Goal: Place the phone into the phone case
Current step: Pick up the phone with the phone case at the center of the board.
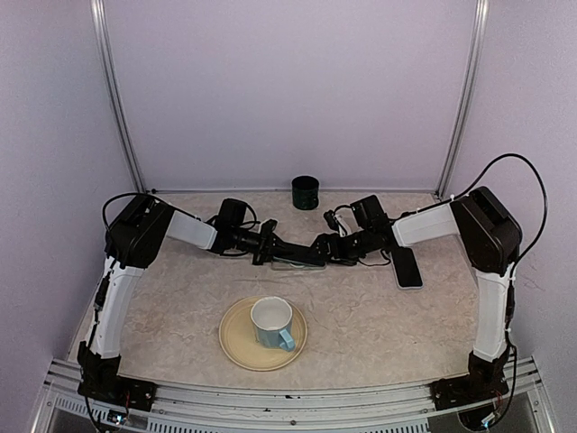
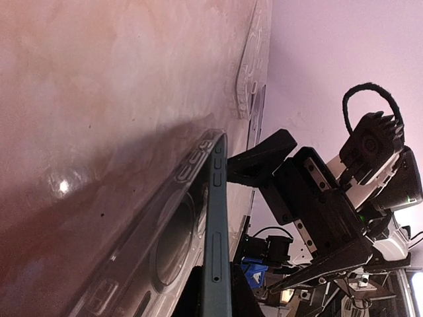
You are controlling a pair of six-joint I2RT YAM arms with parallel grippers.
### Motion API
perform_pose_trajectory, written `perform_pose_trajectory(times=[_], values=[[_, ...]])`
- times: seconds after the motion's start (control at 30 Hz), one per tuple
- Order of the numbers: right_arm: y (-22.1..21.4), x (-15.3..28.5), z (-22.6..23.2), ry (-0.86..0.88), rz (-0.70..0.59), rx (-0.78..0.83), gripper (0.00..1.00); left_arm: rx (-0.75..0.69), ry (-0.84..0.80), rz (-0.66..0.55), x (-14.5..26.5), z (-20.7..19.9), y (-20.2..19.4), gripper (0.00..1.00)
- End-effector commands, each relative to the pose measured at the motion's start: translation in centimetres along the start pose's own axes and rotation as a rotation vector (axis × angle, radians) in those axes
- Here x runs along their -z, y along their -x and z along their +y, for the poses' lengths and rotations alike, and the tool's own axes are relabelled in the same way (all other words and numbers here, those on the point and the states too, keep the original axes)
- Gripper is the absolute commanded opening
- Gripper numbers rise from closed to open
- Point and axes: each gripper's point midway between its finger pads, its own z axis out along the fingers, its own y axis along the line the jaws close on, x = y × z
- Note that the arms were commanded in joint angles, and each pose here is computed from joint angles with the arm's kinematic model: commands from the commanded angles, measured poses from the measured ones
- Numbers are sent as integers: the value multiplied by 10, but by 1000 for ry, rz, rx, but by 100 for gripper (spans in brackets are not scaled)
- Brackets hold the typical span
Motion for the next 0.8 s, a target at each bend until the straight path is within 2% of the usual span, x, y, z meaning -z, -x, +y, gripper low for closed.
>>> perform_pose_trajectory(times=[0.0, 0.5, 0.77], values=[[-10, -9, 25, 56, 34, 36, 100, 62, 12, -7, -11, 24, -11, 0], [8, 32, -15, -3, -31, -34, 100, -51, -122, -19, 10, -35, -11, 0], [8, 32, -13, 40, -26, -61, 100, -95, -172, -16, 16, -59, -13, 0]])
